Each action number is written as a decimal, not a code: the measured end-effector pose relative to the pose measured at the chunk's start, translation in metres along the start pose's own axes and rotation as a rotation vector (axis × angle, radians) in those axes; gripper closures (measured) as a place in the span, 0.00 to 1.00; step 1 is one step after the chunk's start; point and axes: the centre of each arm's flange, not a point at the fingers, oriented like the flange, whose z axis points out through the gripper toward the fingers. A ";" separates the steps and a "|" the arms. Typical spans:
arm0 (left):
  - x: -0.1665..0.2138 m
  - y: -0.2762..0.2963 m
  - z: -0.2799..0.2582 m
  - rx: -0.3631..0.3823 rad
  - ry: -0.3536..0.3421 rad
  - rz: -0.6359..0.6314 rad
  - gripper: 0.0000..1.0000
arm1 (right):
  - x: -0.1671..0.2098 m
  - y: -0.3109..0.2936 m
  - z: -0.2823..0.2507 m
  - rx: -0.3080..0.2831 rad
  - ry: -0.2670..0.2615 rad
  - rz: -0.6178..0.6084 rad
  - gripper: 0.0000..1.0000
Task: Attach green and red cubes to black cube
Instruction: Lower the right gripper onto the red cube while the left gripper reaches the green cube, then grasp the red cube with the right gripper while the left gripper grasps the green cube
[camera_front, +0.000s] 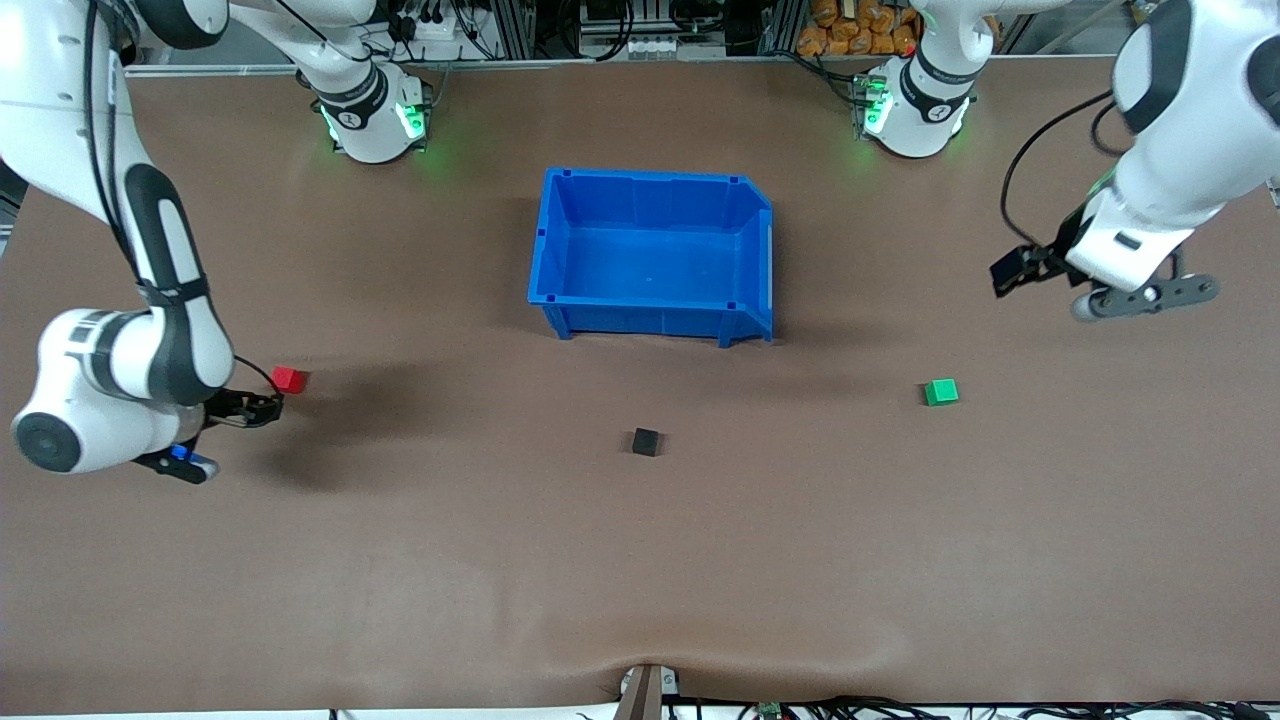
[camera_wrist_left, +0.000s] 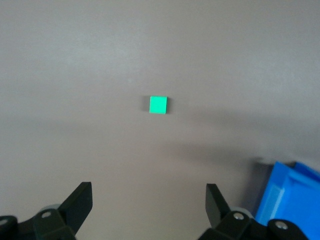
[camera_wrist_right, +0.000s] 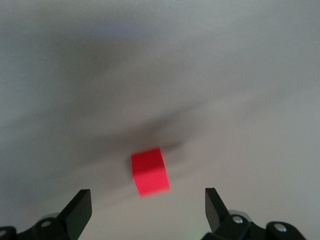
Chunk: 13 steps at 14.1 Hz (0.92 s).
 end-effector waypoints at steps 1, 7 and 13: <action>0.000 0.001 0.021 -0.005 0.008 -0.012 0.00 | 0.003 -0.002 0.016 -0.002 -0.007 -0.001 0.00; -0.002 0.010 0.121 -0.047 0.064 -0.022 0.00 | 0.001 -0.002 0.042 -0.013 -0.053 -0.004 0.44; 0.009 0.013 0.208 -0.062 0.045 -0.018 0.00 | -0.007 -0.017 0.010 0.134 -0.145 0.103 0.59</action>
